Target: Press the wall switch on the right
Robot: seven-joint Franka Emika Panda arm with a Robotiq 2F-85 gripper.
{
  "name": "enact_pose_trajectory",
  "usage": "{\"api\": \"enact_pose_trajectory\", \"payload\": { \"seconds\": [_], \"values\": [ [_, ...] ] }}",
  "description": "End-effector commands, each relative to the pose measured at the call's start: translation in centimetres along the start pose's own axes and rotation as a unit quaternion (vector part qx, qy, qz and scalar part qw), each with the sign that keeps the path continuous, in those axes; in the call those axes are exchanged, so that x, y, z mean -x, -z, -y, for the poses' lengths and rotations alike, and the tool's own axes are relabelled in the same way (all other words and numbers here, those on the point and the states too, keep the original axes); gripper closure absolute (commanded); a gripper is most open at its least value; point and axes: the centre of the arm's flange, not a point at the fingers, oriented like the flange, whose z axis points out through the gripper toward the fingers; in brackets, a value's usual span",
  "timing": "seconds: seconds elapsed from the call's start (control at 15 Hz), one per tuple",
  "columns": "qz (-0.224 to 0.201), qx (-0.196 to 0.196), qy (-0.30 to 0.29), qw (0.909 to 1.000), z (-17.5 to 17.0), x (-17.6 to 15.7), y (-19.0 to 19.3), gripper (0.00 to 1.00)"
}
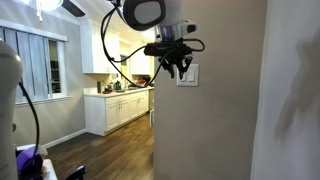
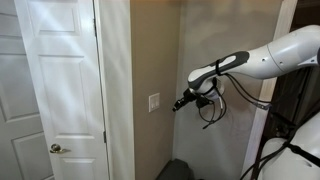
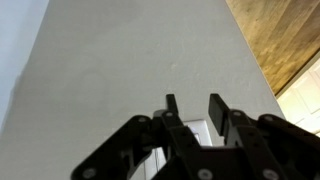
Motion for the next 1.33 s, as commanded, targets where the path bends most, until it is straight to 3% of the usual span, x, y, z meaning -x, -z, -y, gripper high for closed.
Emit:
{"api": "enact_pose_trajectory", "payload": {
  "seconds": [0.0, 0.07, 0.2, 0.53, 1.27],
  "values": [
    [-0.019, 0.008, 0.016, 0.9997, -1.4, -3.1, -2.6, 0.91],
    [-0.026, 0.009, 0.018, 0.9995, -1.6, -3.8, -3.0, 0.98],
    [-0.035, 0.01, 0.024, 0.9991, -1.6, -5.0, -3.6, 1.0],
    [-0.048, 0.011, 0.026, 0.9984, -2.3, -7.4, -5.0, 1.0],
    [-0.015, 0.009, -0.013, 0.9998, -3.6, -9.6, -8.4, 1.0]
  ]
}}
